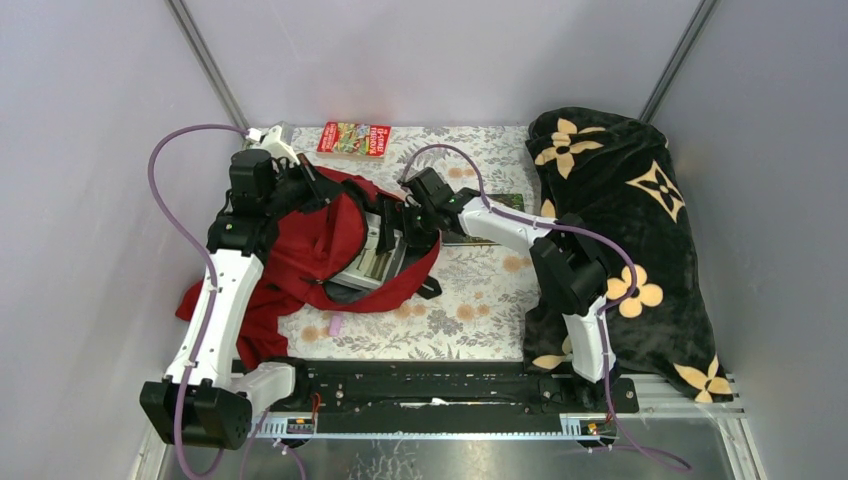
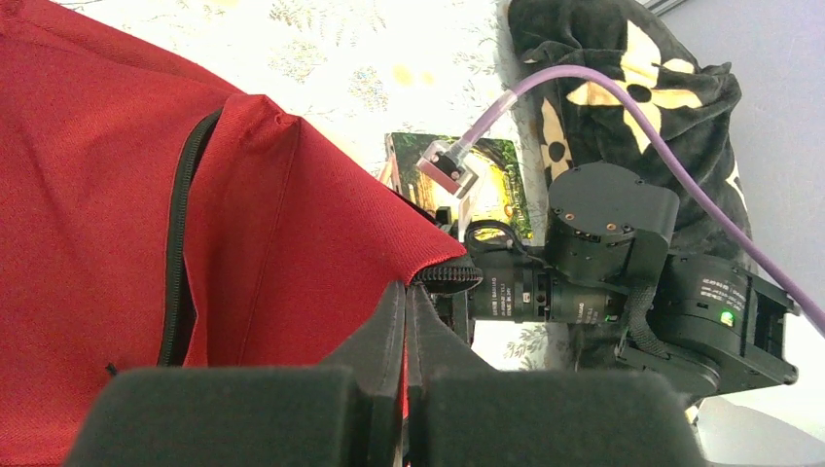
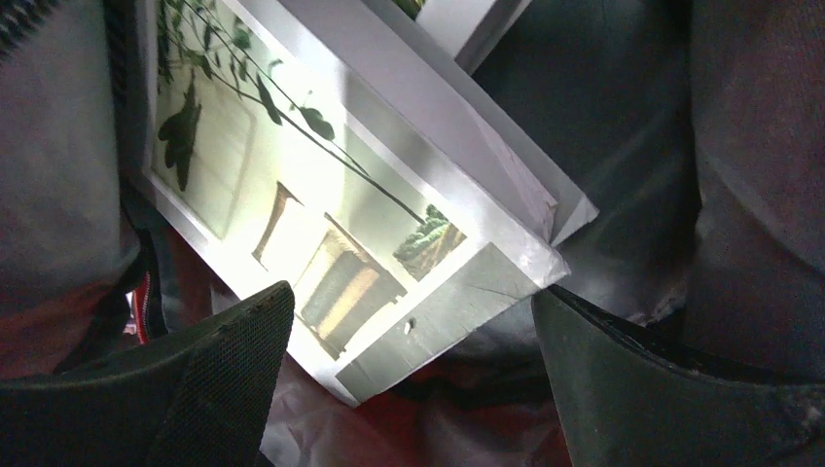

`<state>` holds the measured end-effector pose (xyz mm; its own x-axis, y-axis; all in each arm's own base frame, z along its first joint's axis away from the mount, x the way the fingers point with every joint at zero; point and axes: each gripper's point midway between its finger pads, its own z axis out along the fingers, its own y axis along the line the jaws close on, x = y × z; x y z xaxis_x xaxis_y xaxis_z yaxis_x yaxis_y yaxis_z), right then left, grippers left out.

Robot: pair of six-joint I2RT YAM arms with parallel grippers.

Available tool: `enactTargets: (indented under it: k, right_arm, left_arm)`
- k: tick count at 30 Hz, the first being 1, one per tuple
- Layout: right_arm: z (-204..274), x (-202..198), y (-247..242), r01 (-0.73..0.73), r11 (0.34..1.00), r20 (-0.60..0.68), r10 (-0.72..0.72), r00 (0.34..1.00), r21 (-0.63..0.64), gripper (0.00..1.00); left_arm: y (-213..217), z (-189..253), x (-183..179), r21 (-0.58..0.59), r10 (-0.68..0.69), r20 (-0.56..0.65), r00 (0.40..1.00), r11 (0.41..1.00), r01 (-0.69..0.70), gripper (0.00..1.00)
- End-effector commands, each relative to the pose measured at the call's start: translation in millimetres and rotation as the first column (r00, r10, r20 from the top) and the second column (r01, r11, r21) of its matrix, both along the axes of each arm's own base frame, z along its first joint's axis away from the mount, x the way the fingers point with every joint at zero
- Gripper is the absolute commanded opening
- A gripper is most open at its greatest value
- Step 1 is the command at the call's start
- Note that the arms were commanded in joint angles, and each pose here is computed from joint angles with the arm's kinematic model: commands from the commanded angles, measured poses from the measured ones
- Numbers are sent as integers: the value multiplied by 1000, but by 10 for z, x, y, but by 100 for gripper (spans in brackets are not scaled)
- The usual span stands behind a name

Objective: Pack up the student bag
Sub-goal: Place the book in the student bag.

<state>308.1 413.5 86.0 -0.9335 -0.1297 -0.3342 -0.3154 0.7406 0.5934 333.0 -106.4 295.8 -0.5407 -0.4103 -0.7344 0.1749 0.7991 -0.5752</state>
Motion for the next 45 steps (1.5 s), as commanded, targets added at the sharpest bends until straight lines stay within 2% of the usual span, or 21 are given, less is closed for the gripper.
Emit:
enactTargets:
  k: [1,6,11,13,16,21,25,33,37,40,41,42,43,44,45]
  right_arm:
    - [105,-98,22,-21,998,-3,21,1000,56,100]
    - [88,-134,297,-45,989,-43,52,998,139,100]
    - [641,-121,855,-130,946,49,121,992,299,100]
    - [755,-75,1010,-137,924,47,129,991,358,100]
    - [762,-53,1054,-157,924,50,149,988,350,100]
    - [647,-52,761,-127,962,61,116,991,241,100]
    - [792,-188,605,-127,951,16,127,992,283,100]
    - [870,-59,168,-53,992,131,38,991,111,100]
    - [1237,203,-371,120,988,292,-143,946,95,100]
    - [1481,435,-894,289,947,370,-321,872,141,100]
    - [1532,498,-1058,338,928,379,-373,847,159,100]
    - [1597,555,-1212,383,906,390,-423,818,180,100]
    - [1629,596,-1346,421,886,403,-463,789,193,100]
    - [1643,640,-1487,466,863,425,-502,753,195,100]
    - [1615,668,-1617,506,842,448,-532,718,188,100]
  left_arm:
    - [-16,192,68,-19,-13,86,996,1000,14,0]
    - [-14,175,45,-19,-12,84,996,1000,14,0]
    - [-14,102,30,-19,-13,66,998,1000,14,0]
    - [-20,80,29,-23,-13,59,998,1000,15,0]
    - [-36,82,7,-31,-22,57,998,999,23,0]
    - [-26,65,-14,-24,-20,50,999,999,22,0]
    - [-81,135,-21,-55,-43,63,997,997,46,0]
    - [-99,83,22,-75,-56,40,998,995,59,0]
    - [-91,43,-13,-37,-79,36,996,996,81,0]
    - [-260,-112,-188,-61,-215,-14,977,975,214,0]
    - [-332,-186,-251,-83,-262,-34,965,962,258,8]
    - [-393,-275,-305,-98,-293,-61,954,953,286,31]
    - [-432,-382,-334,-92,-305,-95,948,950,297,60]
    - [-462,-491,-351,-61,-303,-134,943,953,298,81]
    - [-483,-598,-358,4,-295,-168,941,954,300,95]
